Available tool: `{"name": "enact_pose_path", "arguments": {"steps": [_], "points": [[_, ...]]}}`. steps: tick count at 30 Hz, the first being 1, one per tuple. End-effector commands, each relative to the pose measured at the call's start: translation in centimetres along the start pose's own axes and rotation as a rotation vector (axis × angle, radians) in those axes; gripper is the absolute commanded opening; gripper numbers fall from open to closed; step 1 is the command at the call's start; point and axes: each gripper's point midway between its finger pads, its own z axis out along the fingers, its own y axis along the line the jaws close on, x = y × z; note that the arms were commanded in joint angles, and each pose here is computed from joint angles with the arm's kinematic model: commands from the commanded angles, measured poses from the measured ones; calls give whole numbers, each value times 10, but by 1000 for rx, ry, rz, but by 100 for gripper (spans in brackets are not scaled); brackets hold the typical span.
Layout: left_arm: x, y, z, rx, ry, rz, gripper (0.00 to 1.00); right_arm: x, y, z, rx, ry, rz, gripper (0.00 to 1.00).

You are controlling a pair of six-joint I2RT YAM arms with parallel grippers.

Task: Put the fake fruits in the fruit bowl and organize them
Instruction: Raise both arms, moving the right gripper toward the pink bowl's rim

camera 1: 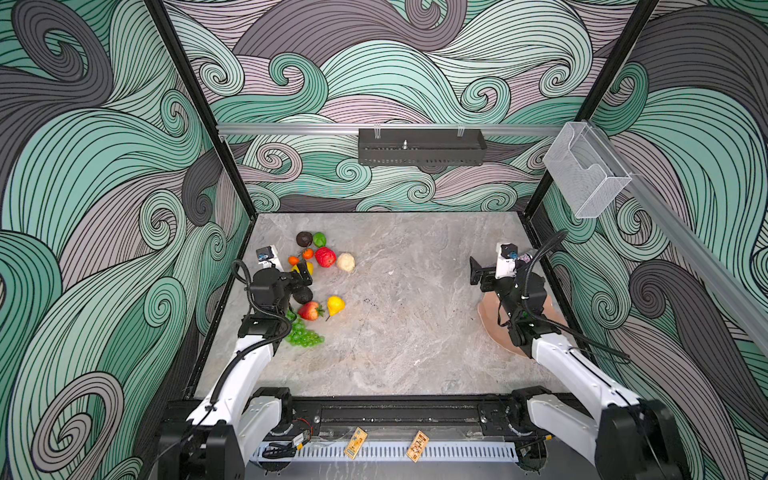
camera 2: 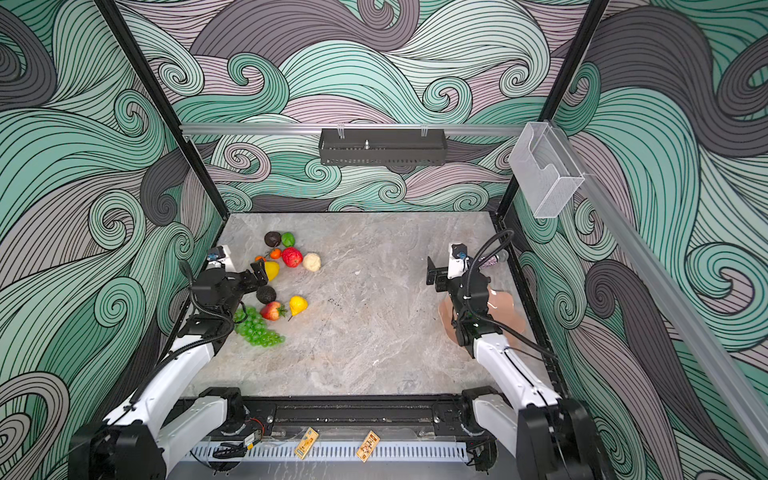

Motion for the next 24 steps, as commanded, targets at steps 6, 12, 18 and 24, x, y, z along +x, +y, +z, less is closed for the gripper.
{"name": "enact_pose_path", "arguments": {"steps": [6, 12, 18, 24], "points": [[2, -31, -55, 136, 194, -292, 99, 7, -33, -64, 219, 164, 494, 99], [36, -1, -75, -15, 265, -414, 99, 27, -26, -100, 165, 219, 516, 99], [59, -31, -64, 165, 356, -360, 99, 82, -29, -115, 265, 522, 474, 96], [78, -44, -65, 200, 441, -259, 99, 130, -15, -104, 271, 721, 461, 92]]}}
